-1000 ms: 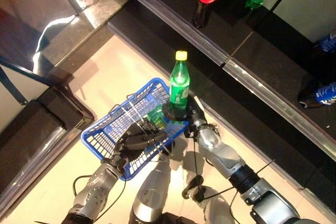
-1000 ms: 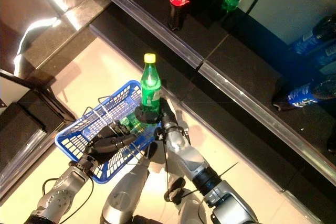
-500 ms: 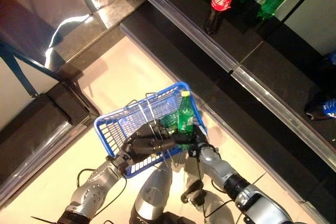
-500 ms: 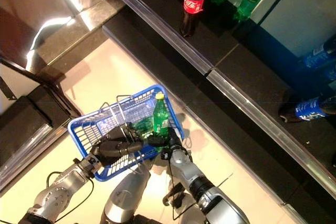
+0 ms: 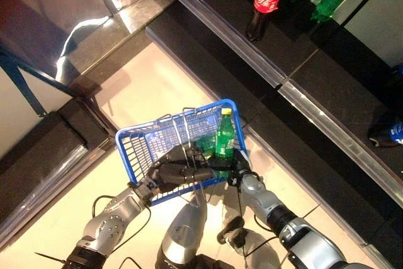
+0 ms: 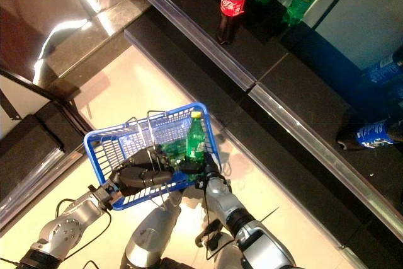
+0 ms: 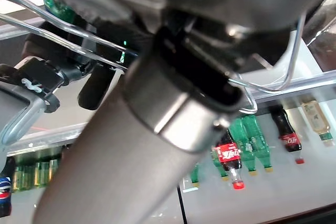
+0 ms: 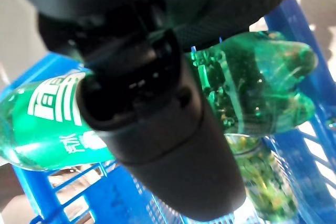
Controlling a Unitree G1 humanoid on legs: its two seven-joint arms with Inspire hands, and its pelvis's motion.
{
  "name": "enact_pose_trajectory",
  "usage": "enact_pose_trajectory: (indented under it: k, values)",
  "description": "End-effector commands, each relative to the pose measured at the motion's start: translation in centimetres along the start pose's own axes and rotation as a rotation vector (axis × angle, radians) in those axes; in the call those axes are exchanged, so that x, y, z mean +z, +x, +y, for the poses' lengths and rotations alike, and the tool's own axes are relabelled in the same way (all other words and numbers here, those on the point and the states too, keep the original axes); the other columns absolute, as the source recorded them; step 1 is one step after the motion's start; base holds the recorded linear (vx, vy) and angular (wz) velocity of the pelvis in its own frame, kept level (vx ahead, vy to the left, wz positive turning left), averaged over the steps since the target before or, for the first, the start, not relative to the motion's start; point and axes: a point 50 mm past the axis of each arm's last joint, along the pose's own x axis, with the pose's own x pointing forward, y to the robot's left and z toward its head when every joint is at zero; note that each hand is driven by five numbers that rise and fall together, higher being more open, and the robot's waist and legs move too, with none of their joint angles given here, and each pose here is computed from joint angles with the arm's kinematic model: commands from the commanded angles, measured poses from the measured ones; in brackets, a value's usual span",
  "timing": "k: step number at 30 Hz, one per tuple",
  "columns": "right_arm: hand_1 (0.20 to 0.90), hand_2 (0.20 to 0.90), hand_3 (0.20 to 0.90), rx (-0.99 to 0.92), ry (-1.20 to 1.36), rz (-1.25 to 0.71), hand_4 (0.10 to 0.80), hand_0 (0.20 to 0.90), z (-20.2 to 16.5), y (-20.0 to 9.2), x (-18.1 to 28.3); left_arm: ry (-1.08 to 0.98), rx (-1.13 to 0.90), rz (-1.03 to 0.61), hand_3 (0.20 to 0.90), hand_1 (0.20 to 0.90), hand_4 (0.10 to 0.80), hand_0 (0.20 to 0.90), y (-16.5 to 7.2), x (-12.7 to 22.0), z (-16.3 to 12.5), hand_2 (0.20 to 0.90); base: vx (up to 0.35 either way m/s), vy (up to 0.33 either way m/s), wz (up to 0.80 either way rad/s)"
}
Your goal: Pick up the drink and place into the basket.
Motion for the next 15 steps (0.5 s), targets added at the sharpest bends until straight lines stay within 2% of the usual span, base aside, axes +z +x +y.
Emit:
enact_pose_trajectory:
  k: [1, 10, 15]
  values:
    - [0.300, 0.300, 0.200, 0.211, -0.015, -0.040, 0.100, 0.300, 3.2, 0.2, 1.9, 0.214, -0.987, -0.452, 0.200, 0.300, 0.100, 0.300, 2.0, 8.1, -14.9, 0.300, 0.000, 0.000, 0.00]
    - [0.300, 0.300, 0.200, 0.337, -0.119, 0.025, 0.100, 0.300, 4.0, 0.2, 1.5, 0.267, -1.055, -0.382, 0.200, 0.300, 0.100, 0.300, 2.4, 7.6, -16.2, 0.300, 0.000, 0.000, 0.00]
    - [0.300, 0.300, 0.200, 0.360, -0.016, 0.073, 0.100, 0.300, 3.8, 0.3, 1.4, 0.268, -1.053, -0.374, 0.200, 0.300, 0.100, 0.300, 2.6, 7.8, -16.4, 0.300, 0.000, 0.000, 0.00]
